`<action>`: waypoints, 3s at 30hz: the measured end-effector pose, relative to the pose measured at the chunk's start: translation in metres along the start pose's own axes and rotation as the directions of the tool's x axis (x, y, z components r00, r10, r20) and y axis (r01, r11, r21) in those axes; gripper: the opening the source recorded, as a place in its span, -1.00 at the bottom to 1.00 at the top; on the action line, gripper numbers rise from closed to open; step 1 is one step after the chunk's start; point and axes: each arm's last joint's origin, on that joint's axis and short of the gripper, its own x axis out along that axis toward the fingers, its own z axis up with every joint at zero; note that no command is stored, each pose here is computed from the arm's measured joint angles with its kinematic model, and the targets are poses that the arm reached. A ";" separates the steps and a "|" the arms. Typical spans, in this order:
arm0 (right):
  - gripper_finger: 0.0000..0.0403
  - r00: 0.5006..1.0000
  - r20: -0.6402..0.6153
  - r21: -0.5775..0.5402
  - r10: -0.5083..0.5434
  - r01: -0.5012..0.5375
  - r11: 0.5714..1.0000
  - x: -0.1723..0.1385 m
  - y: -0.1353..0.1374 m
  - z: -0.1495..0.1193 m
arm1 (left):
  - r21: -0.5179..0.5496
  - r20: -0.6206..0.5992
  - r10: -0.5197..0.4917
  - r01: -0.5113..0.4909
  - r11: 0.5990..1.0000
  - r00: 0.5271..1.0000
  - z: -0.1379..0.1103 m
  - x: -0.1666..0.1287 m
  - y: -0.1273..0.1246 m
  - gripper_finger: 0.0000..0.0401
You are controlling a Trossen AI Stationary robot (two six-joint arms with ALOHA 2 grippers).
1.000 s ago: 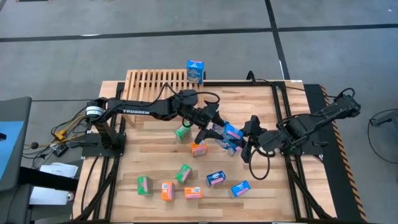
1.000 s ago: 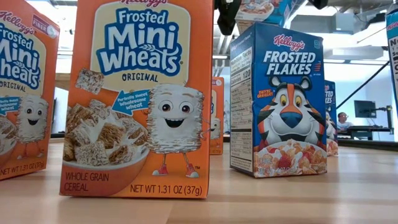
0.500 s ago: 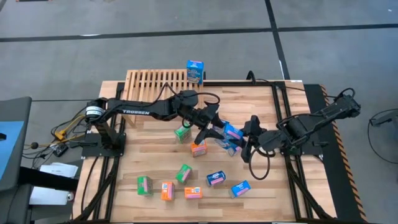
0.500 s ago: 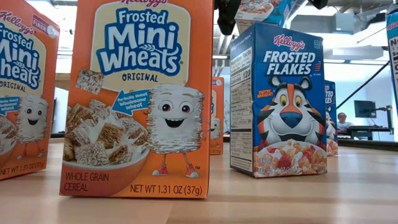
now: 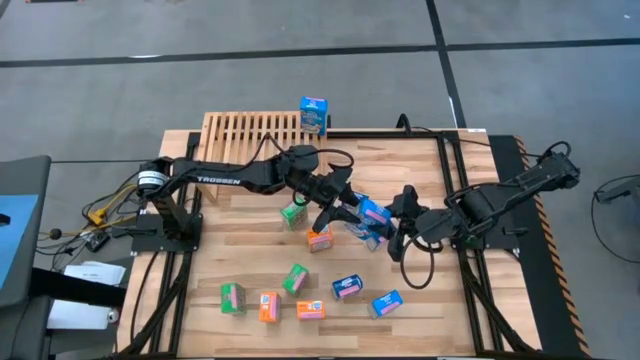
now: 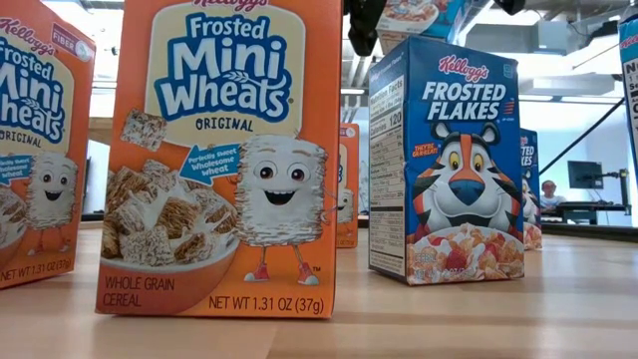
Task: Stack cereal on shelf
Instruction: Put the top light blue cereal box on the shelf aligned with the other light blue cereal box
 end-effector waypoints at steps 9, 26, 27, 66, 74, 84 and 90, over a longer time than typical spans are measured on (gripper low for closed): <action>0.34 0.997 0.071 0.067 0.032 -0.036 0.997 -0.024 -0.002 0.005 | -0.072 0.058 0.023 -0.019 0.997 0.998 0.018 -0.027 0.023 -0.13; 0.34 0.974 0.218 0.047 -0.053 0.043 0.998 -0.066 -0.006 0.002 | 0.079 0.378 0.216 -0.264 0.961 0.900 0.076 -0.182 0.060 -0.14; 0.34 0.974 0.218 0.048 -0.059 0.049 0.998 -0.065 -0.006 0.002 | 0.074 0.398 0.233 -0.284 0.956 0.887 0.070 -0.185 0.062 -0.14; 0.34 0.967 0.212 0.080 -0.140 0.125 0.989 -0.053 -0.016 0.007 | 0.042 0.486 0.386 -0.462 0.886 0.784 -0.067 -0.192 0.121 -0.14; 0.34 0.966 0.211 0.103 -0.147 0.128 0.986 -0.053 -0.017 0.007 | 0.049 0.509 0.359 -0.442 0.895 0.783 -0.064 -0.202 0.123 -0.14; 0.34 0.961 0.212 0.122 -0.175 0.152 0.981 -0.049 -0.021 0.010 | 0.036 0.522 0.406 -0.495 0.868 0.750 -0.087 -0.204 0.114 -0.14; 0.34 0.962 0.205 0.134 -0.181 0.156 0.979 -0.047 -0.024 0.011 | 0.045 0.568 0.405 -0.519 0.854 0.717 -0.085 -0.210 0.112 -0.14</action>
